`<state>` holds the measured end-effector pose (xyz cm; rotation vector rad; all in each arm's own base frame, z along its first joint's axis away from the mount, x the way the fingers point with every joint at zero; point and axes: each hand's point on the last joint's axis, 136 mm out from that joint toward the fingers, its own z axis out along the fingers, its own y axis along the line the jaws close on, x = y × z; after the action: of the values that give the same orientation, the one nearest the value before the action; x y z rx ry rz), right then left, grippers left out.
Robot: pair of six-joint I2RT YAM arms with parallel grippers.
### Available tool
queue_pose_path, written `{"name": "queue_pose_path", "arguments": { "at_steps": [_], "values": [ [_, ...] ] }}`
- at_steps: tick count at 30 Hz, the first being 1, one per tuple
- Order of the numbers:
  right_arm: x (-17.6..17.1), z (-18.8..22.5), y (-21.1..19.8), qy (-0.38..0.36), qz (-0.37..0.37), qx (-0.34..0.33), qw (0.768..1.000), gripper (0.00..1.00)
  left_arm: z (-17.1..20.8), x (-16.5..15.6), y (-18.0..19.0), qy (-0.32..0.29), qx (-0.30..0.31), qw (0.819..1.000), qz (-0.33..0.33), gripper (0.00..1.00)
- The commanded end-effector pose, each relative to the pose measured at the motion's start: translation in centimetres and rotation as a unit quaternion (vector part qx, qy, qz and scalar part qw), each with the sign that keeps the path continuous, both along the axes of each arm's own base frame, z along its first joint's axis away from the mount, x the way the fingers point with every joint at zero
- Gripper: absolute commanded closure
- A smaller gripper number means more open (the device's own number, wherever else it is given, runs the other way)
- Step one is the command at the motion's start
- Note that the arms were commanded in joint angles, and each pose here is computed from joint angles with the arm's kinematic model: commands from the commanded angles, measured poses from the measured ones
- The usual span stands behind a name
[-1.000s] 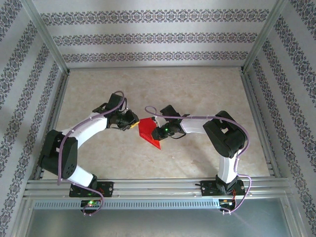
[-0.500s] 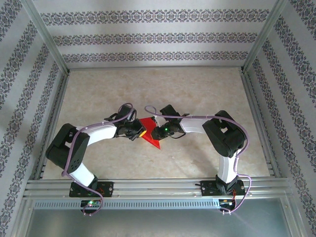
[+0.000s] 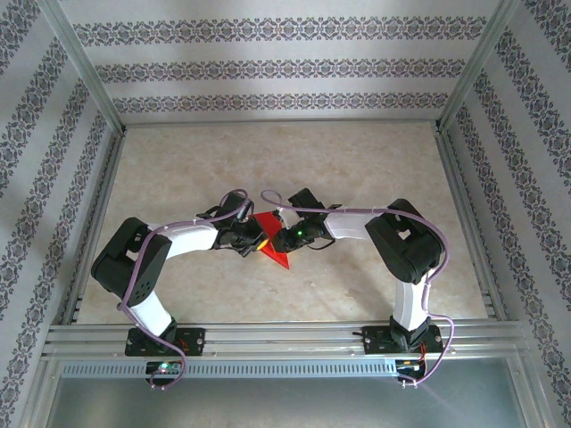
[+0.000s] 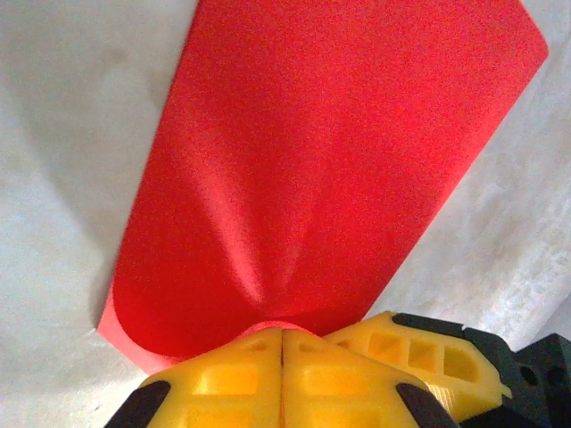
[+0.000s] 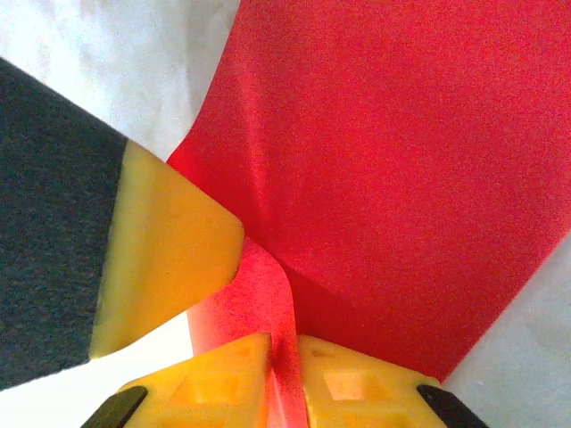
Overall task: Fold a paper plane with a square sheet of paper (pick it up from the middle)
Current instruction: Third fold the triangle at the center of the table.
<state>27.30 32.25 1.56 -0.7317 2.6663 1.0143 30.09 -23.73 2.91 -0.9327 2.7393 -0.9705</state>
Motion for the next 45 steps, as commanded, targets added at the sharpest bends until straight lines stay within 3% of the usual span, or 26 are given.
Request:
{"name": "queue_pose_path", "arguments": {
  "at_steps": [1,28,37,45],
  "values": [
    [-0.6,-3.2,-2.0,0.029,-0.012,-0.054,0.998,0.82,0.2,0.0,0.0,0.003,0.003,1.0,0.017,0.93],
    [-0.5,-4.3,-2.7,0.043,-0.024,-0.078,0.996,0.83,-1.4,-1.6,1.5,0.011,0.022,0.999,0.028,0.94],
    [-0.6,-4.5,-2.9,0.044,-0.023,-0.086,0.995,0.88,1.9,0.3,-0.7,-0.048,-0.021,0.999,-0.009,0.9],
    [-0.5,-4.8,-3.1,0.044,-0.025,-0.093,0.994,0.88,0.9,-0.9,-1.1,-0.036,-0.027,0.999,-0.02,0.89]
  ]
}}
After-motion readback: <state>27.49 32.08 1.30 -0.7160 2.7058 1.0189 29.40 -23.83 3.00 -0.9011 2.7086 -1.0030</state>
